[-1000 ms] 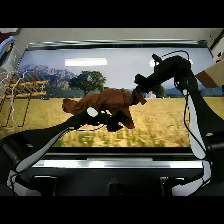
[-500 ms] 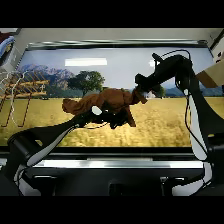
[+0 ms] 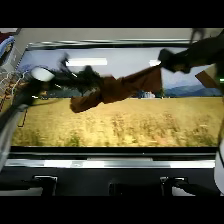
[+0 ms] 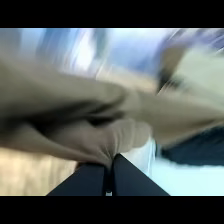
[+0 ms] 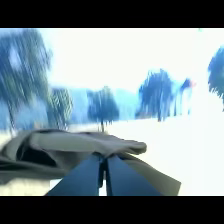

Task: Fold the clothes and pants, and hang the long-sleeved shirts on hangers.

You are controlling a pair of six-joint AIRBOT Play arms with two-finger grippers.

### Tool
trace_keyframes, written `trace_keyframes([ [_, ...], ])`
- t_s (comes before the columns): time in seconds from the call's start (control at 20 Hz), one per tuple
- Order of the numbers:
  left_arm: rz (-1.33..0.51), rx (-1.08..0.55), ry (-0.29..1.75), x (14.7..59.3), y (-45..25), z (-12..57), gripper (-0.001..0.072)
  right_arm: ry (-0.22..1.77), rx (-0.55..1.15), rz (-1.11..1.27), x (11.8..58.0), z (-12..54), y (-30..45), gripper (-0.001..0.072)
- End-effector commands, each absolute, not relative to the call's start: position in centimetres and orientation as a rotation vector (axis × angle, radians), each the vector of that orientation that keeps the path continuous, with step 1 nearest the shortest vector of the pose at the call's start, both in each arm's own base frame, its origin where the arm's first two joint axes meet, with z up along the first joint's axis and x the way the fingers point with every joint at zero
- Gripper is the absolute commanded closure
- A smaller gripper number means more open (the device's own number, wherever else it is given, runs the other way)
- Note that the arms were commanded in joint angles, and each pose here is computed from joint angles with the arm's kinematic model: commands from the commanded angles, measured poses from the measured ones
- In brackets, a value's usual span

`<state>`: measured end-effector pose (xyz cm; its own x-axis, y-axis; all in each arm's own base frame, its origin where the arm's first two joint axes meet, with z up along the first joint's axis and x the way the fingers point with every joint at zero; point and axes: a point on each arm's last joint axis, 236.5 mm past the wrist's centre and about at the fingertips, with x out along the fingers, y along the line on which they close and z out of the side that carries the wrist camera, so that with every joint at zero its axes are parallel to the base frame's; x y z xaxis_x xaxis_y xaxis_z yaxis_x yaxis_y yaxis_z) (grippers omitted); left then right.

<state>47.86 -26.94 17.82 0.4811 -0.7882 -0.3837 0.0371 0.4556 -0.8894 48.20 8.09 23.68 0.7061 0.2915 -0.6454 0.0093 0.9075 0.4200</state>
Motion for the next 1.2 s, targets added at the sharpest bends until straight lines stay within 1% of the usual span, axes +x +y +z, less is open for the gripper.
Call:
trace_keyframes([
  [0.0,-0.637,-0.748,0.449,44.2,-15.2,37.9,0.0692,0.282,0.404,0.147,43.6,40.7,4.6,0.0685],
  [0.1,-0.626,-0.613,0.185,37.7,-11.2,48.7,0.0692,-0.014,0.374,0.219,36.8,50.9,4.9,0.0685],
  [0.2,-0.574,-0.466,-0.027,30.5,-9.3,55.7,0.0691,-0.250,0.344,0.264,29.0,58.1,5.0,0.0685],
  [0.25,-0.521,-0.417,-0.108,27.5,-8.6,57.7,0.0691,-0.339,0.340,0.273,25.5,60.4,4.8,0.0686],
  [0.35,-0.389,-0.364,-0.186,23.7,-7.0,58.9,0.0691,-0.481,0.346,0.287,19.8,63.7,4.4,0.0686],
  [0.4,-0.311,-0.372,-0.206,22.6,-5.9,59.0,0.0691,-0.528,0.367,0.298,18.0,64.6,4.3,0.0686],
  [0.5,-0.192,-0.394,-0.221,21.8,-3.8,58.5,0.0692,-0.568,0.417,0.316,16.9,65.5,4.1,0.0686],
  [0.6,-0.171,-0.428,-0.198,23.0,-2.8,57.7,0.0691,-0.545,0.428,0.309,19.0,65.1,4.0,0.0686],
  [0.65,-0.183,-0.461,-0.170,24.0,-2.6,57.0,0.0691,-0.511,0.432,0.302,21.1,64.4,4.0,0.0686],
  [0.75,-0.221,-0.531,-0.061,27.7,-2.1,54.5,0.0691,-0.400,0.457,0.283,27.1,61.8,4.1,0.0686],
  [0.85,-0.233,-0.603,0.121,32.5,-0.8,49.5,0.0691,-0.229,0.499,0.254,35.3,56.8,4.3,0.0686],
  [0.95,-0.239,-0.648,0.346,37.7,0.3,42.3,0.0691,-0.022,0.552,0.230,43.9,49.5,5.0,0.0685],
  [1.05,-0.235,-0.681,0.573,42.9,0.6,33.5,0.0691,0.223,0.639,0.220,51.6,39.8,6.4,0.0685],
  [1.15,-0.183,-0.684,0.793,47.2,0.7,23.4,0.0691,0.461,0.706,0.208,56.9,29.4,7.9,0.0684],
])
